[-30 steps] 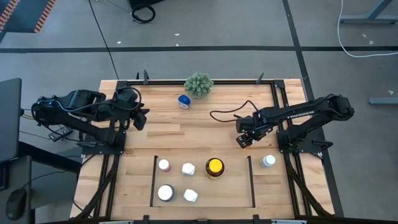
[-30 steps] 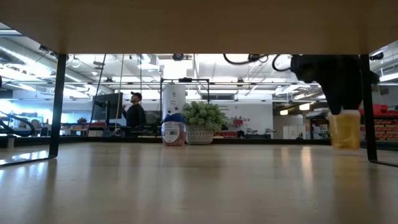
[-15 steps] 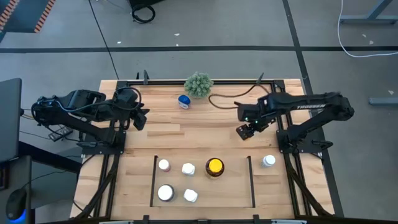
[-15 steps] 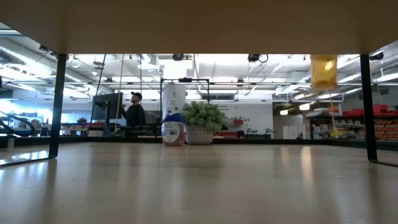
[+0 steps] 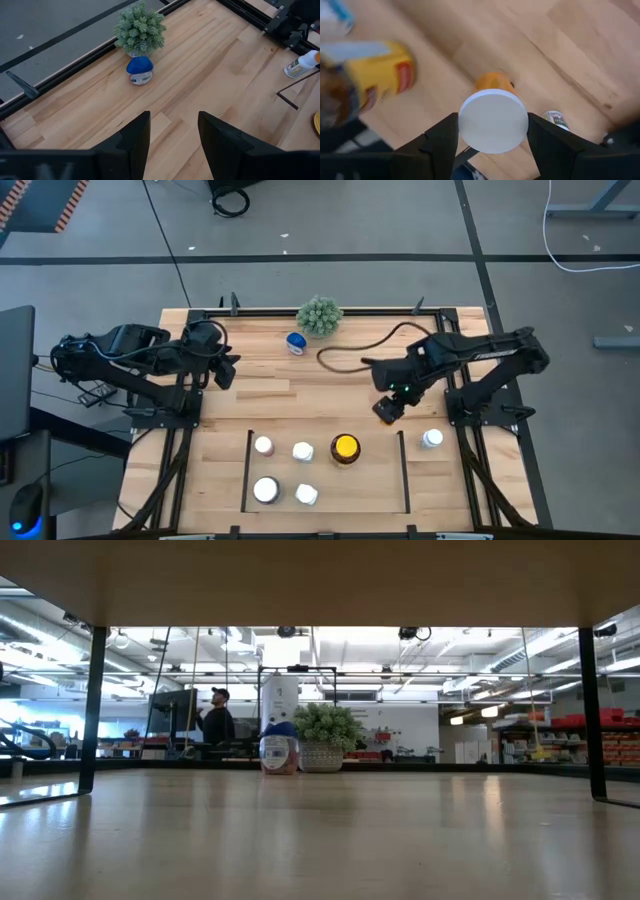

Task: Pick and place medicine bottles onto shelf by color
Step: Put the orange pill bottle on the shelf

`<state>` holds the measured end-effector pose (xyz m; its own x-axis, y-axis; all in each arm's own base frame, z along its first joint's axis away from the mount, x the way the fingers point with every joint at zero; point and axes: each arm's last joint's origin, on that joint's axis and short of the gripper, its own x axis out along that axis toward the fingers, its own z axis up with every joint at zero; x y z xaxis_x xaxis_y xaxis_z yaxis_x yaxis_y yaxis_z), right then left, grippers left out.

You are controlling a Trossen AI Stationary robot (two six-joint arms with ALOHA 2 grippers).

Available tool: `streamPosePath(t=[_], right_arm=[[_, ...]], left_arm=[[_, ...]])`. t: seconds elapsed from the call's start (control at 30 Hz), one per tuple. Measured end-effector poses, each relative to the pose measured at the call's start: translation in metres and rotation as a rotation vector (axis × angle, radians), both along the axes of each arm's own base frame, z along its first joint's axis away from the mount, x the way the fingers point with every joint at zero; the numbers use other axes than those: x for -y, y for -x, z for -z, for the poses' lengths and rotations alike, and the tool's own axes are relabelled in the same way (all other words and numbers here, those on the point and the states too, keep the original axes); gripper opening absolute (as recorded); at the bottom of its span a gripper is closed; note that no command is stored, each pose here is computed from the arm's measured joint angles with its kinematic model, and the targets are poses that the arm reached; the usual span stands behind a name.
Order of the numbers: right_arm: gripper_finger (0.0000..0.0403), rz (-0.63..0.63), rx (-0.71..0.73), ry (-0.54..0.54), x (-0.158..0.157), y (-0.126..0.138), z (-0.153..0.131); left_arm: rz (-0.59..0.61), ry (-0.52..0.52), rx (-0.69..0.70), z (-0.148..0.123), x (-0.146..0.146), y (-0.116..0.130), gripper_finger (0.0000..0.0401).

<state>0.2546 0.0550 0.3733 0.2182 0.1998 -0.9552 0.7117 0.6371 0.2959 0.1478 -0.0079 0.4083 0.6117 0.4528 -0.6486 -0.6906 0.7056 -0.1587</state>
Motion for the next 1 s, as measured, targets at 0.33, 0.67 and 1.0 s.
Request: streamPosePath(t=[0.33, 0.67, 1.0], right_arm=[[0.0225, -0.236, 0.103, 0.114, -0.048, -0.025, -0.033], [0.0225, -0.315, 0.023, 0.07, -0.096, -0.031, -0.014], [0.0225, -0.208, 0.007, 0.119, -0.107, -0.031, -0.007]], left_arm=[[0.016, -0.015, -0.011, 0.0, 0.0, 0.0, 0.0172], [0.018, -0.015, -0.012, 0.0, 0.0, 0.0, 0.0172], [0.032, -0.028, -0.022, 0.0, 0.0, 0.0, 0.0172]])
